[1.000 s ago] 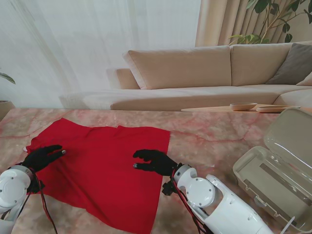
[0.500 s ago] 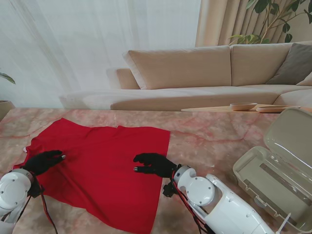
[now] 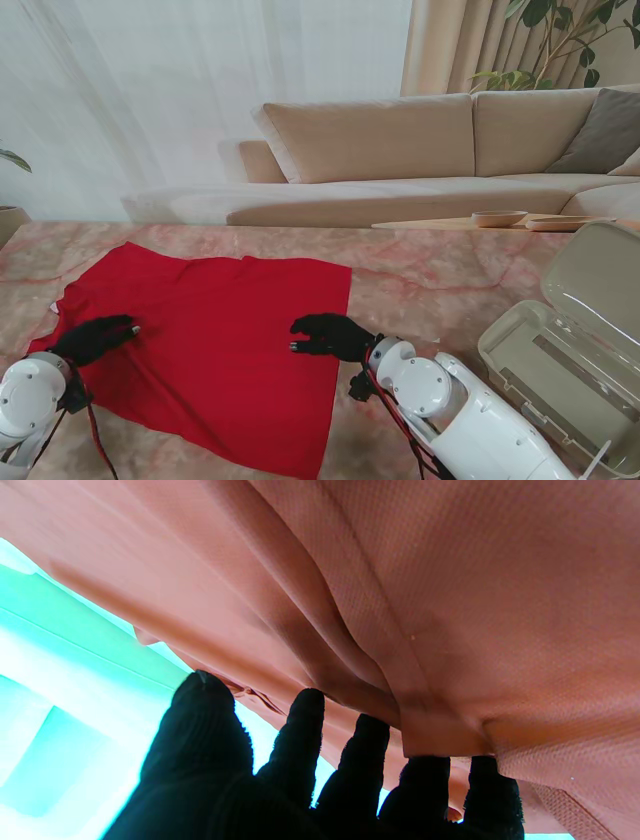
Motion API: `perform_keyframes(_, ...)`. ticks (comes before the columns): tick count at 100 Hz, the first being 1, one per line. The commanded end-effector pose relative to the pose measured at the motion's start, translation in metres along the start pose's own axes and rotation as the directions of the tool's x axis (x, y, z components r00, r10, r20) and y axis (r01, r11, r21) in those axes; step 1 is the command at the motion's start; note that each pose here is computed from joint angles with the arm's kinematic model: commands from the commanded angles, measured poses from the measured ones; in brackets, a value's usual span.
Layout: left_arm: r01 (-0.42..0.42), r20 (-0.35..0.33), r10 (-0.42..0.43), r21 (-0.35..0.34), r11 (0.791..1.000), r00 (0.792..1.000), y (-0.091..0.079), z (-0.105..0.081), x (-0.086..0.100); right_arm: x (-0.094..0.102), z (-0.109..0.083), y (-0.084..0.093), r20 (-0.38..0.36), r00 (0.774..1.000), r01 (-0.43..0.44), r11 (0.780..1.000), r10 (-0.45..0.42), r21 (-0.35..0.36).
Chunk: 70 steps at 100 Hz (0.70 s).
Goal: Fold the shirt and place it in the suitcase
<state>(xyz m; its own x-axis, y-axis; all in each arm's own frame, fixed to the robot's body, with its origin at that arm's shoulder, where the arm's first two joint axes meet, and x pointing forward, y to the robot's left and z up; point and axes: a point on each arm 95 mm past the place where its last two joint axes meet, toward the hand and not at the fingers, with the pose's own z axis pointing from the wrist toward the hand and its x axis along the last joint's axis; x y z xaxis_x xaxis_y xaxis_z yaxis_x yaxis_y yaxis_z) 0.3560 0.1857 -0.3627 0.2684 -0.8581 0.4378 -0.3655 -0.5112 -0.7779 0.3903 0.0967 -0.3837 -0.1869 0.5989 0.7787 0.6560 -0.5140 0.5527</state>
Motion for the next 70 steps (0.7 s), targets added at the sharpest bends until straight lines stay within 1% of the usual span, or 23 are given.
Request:
perform_keyframes(1,0.003,-0.003,-0.003,-0.056,0.998,1.0,0.018,-0.004,-0.001,-0.015,-0.006,-0.005,0.052,0.999,-0.003,1.0,0.002,0.024)
perform_keyframes(33,-0.012,-0.046,0.007,-0.108,0.994,0.999,0.029,-0.013,0.012,-0.027,-0.011,0.008,0.111,0.994,0.023,1.0,-0.024,0.008)
perform_keyframes(50,-0.027,-0.063,0.019,-0.131,0.991,0.998,0.033,-0.017,0.017,-0.034,-0.019,0.018,0.147,0.988,0.047,0.999,-0.046,-0.007)
perform_keyframes(70,-0.018,-0.071,0.006,-0.161,0.987,0.997,0.039,-0.02,0.023,-0.04,-0.031,0.03,0.186,0.979,0.084,0.996,-0.079,-0.02)
